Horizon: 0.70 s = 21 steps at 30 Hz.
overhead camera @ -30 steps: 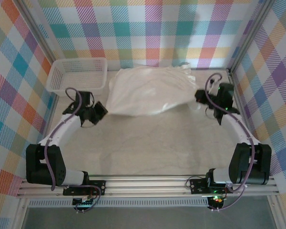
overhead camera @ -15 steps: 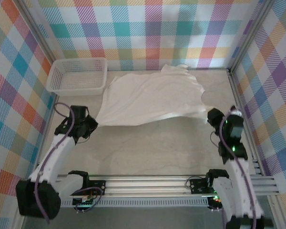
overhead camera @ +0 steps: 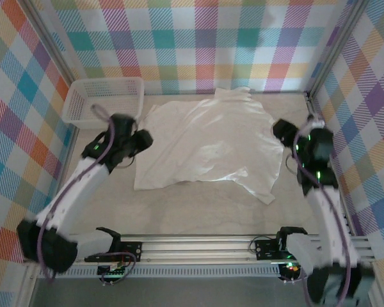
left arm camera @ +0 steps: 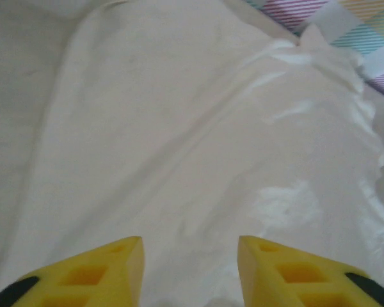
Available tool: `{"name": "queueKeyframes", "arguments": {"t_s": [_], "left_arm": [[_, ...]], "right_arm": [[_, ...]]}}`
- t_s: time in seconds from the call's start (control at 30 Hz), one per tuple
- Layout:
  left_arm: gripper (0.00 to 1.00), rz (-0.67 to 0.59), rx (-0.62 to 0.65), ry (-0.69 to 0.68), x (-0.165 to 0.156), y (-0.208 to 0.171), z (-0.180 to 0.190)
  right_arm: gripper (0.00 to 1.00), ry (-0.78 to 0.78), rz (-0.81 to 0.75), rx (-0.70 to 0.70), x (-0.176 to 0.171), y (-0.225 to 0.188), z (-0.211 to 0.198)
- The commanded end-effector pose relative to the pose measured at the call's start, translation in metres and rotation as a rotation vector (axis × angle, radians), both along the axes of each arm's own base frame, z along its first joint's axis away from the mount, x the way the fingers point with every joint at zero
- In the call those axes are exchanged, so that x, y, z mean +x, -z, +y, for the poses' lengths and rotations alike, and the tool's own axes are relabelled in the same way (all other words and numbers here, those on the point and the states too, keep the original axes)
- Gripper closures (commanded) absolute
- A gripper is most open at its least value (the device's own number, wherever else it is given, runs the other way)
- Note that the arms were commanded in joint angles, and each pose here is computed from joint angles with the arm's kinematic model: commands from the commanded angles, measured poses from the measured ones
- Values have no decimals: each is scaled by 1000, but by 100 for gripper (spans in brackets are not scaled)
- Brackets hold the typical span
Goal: Fold the inside-out t-shirt
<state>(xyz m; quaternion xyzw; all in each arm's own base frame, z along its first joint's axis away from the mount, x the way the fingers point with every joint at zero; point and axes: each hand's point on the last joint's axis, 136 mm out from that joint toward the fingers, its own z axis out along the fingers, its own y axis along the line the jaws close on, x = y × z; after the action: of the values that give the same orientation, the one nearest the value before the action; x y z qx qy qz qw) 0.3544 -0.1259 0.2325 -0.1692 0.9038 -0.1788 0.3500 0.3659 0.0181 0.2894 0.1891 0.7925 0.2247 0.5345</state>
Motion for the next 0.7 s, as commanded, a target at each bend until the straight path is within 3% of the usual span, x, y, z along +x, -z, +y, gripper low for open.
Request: {"name": "queueKeyframes", "arguments": {"t_s": [0.0,0.17,0.43,0.67], "left_arm": [[73,143,146,-9,24,60,-1],[99,278,177,-111,43,116,10],[100,440,115,-291,2,183,53],[100,611,65,-372,-48,232,80]], "right_arm": [[43,-57,348,-15,26,78,4],[58,52,576,44,47,152,-9],[64,188,858,219,1,250,-9],[81,285,1056,255,-60,287,-9]]}}
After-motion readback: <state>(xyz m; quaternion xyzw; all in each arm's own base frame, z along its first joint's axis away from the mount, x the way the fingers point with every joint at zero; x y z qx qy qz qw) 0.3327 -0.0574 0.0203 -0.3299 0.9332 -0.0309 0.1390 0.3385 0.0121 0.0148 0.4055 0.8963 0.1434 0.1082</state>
